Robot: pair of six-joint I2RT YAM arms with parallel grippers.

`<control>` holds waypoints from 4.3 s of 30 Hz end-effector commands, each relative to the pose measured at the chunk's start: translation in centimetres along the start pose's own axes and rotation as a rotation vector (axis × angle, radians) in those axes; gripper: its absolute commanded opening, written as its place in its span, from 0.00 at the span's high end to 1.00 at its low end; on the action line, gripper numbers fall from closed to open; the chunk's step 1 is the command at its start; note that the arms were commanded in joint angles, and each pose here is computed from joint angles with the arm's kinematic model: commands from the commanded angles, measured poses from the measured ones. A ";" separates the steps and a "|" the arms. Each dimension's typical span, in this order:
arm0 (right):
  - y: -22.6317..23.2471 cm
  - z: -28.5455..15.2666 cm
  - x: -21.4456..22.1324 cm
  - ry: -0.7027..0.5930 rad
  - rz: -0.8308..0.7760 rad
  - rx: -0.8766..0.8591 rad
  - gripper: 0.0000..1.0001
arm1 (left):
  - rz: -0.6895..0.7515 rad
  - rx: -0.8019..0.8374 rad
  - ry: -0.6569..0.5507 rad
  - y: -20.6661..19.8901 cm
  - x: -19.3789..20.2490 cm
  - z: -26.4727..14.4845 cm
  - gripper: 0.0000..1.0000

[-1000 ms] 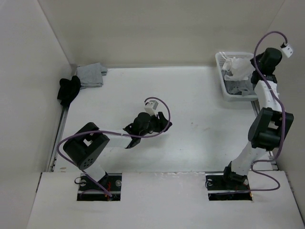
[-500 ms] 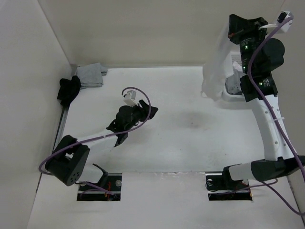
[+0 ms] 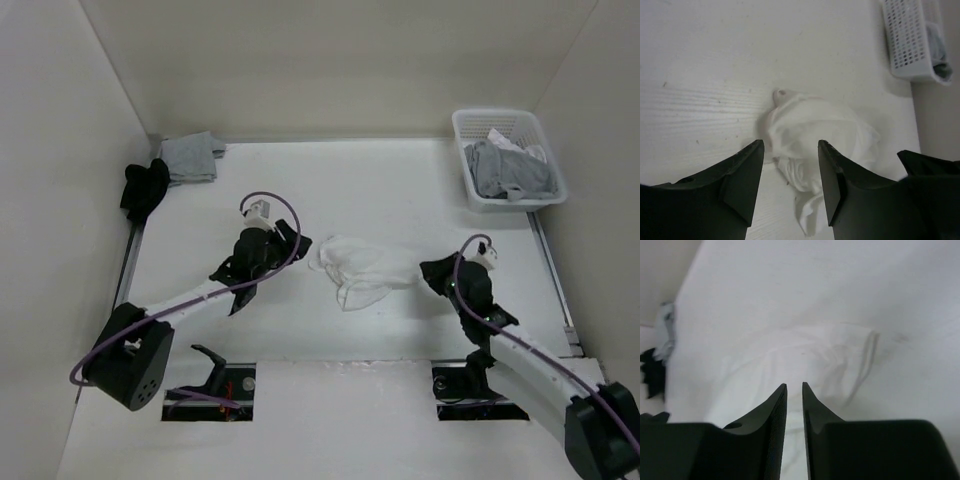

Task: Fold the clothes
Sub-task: Move the tank top to the center of the board, then flatten the tank top out

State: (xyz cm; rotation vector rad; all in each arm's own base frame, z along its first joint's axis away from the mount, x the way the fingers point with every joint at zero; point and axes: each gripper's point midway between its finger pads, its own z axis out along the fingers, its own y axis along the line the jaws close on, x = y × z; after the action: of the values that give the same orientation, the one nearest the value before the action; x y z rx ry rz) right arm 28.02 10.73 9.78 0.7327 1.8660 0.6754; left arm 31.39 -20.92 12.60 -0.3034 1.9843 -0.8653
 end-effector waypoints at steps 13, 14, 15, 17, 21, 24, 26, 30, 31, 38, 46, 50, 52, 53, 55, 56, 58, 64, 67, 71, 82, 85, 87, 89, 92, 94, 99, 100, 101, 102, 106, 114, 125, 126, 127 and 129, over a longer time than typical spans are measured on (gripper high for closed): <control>-1.1 -0.1 -1.8 -0.004 -0.183 0.118 0.74 | 0.217 -0.082 0.209 -1.5 8.8 5.2 0.52; -0.9 0.2 -1.7 0.005 -0.180 0.113 0.69 | 0.214 -0.078 0.203 -1.7 8.7 5.6 0.52; -0.5 0.6 -1.7 0.015 -0.180 0.102 0.62 | 0.210 -0.076 0.194 -1.9 8.7 6.3 0.52; -0.3 1.6 -1.5 0.033 -0.206 0.110 0.52 | 0.200 -0.088 0.175 -1.8 8.3 7.7 0.53; 2.2 3.4 -0.7 0.091 -0.271 0.037 0.53 | 0.197 -0.091 0.149 -1.9 7.8 9.3 0.67; 4.0 4.8 1.0 0.145 -0.340 0.009 0.51 | 0.182 -0.085 0.127 -2.0 7.2 10.5 0.93; 4.6 5.8 1.4 0.165 -0.356 0.006 0.45 | 0.165 -0.074 0.098 -2.6 6.0 10.4 0.97; 4.4 8.9 1.7 0.203 -0.404 0.048 0.40 | 0.190 -0.039 0.006 -4.6 2.7 9.3 0.97; 4.6 9.8 2.2 0.237 -0.401 0.047 0.39 | 0.201 -0.036 -0.008 -4.9 2.1 9.1 0.97; 7.7 13.4 6.4 0.432 -0.328 -0.067 0.40 | 0.220 -0.011 -0.010 -5.3 1.4 8.7 0.97; 10.8 13.1 4.6 0.355 -0.268 -0.176 1.00 | 0.219 0.032 -0.057 -6.3 -0.9 6.8 0.97; 15.5 5.9 0.2 0.185 -0.280 -0.324 1.00 | 0.244 0.134 -0.151 -10.0 -3.9 2.3 0.97; 17.5 0.2 -1.6 0.116 -0.275 -0.407 1.00 | 0.270 0.212 -0.219 -12.3 -5.8 -2.4 0.96; 18.0 -2.0 -2.2 0.096 -0.275 -0.431 1.00 | 0.278 0.235 -0.234 -13.0 -6.2 -4.1 0.96; 18.7 -5.6 -2.7 0.077 -0.270 -0.468 1.00 | 0.289 0.284 -0.265 -14.4 -6.9 -7.3 0.96; 18.8 -7.2 -2.8 0.075 -0.265 -0.476 1.00 | 0.297 0.315 -0.281 -15.2 -7.2 -8.9 0.95; 18.7 -10.3 -1.5 0.097 -0.266 -0.497 0.98 | 0.350 0.370 -0.304 -16.4 -7.3 -11.1 0.93; 16.7 -8.6 2.7 0.162 -0.307 -0.412 0.93 | 0.342 0.325 -0.258 -17.1 -7.9 -6.4 0.94; 15.7 -7.3 5.3 0.217 -0.339 -0.389 0.80 | 0.366 0.284 -0.247 -17.5 -8.4 -4.2 0.94; 14.0 -5.3 8.7 0.288 -0.356 -0.351 0.63 | 0.337 0.138 -0.248 -13.6 -11.0 2.3 0.94; 12.2 -1.8 14.8 0.413 -0.431 -0.259 0.54 | 0.248 0.017 -0.227 -10.0 -14.0 9.8 0.55; 11.2 -0.7 15.8 0.426 -0.451 -0.216 0.57 | 0.214 -0.070 -0.241 -6.5 -12.3 7.3 0.58; 10.8 0.4 15.2 0.389 -0.435 -0.182 0.61 | 0.192 -0.126 -0.239 -3.7 -10.3 5.5 0.61; 10.4 1.7 13.9 0.346 -0.423 -0.148 0.65 | 0.150 -0.182 -0.215 -0.7 -7.8 3.8 0.64; 11.2 3.5 14.0 0.378 -0.431 -0.172 0.77 | 0.141 -0.239 -0.129 3.2 -3.9 2.3 0.66; 11.3 4.1 14.9 0.397 -0.434 -0.175 0.70 | 0.135 -0.256 -0.082 4.7 -2.4 2.3 0.65; 11.9 6.1 15.1 0.372 -0.387 -0.188 0.61 | 0.103 -0.261 0.001 6.2 -0.4 4.8 0.56; 12.0 6.4 15.1 0.370 -0.384 -0.191 0.67 | 0.101 -0.254 0.009 6.1 -0.2 5.3 0.55; 12.2 6.7 15.1 0.369 -0.380 -0.193 0.78 | 0.096 -0.252 0.013 6.1 -0.1 5.9 0.54; 12.4 6.8 14.8 0.358 -0.376 -0.190 0.86 | 0.088 -0.253 0.014 6.2 -0.1 6.9 0.53; 14.6 4.6 11.8 0.301 -0.355 -0.237 0.93 | 0.085 -0.258 0.021 6.3 0.0 8.8 0.74; 20.6 -3.1 6.1 0.309 -0.344 -0.412 0.93 | 0.054 -0.106 -0.194 -1.2 -7.8 3.1 1.00; 26.2 -10.6 -1.7 0.255 -0.270 -0.611 0.93 | 0.088 0.058 -0.521 -13.3 -19.2 -13.2 1.00; 26.1 -10.2 -1.7 0.257 -0.268 -0.610 0.93 | 0.090 0.055 -0.524 -13.4 -19.3 -13.2 1.00; 26.1 -8.9 -1.5 0.259 -0.260 -0.604 0.93 | 0.102 0.030 -0.532 -13.1 -19.9 -12.6 1.00; 26.4 -7.0 -1.7 0.258 -0.240 -0.601 0.93 | 0.114 0.001 -0.537 -12.8 -20.7 -11.4 1.00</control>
State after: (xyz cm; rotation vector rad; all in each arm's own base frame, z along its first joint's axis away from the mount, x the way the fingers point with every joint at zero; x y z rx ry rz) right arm 25.11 25.02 34.54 0.0364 1.7350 1.1278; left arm 28.91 -14.36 42.35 -0.3761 1.3542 -0.7919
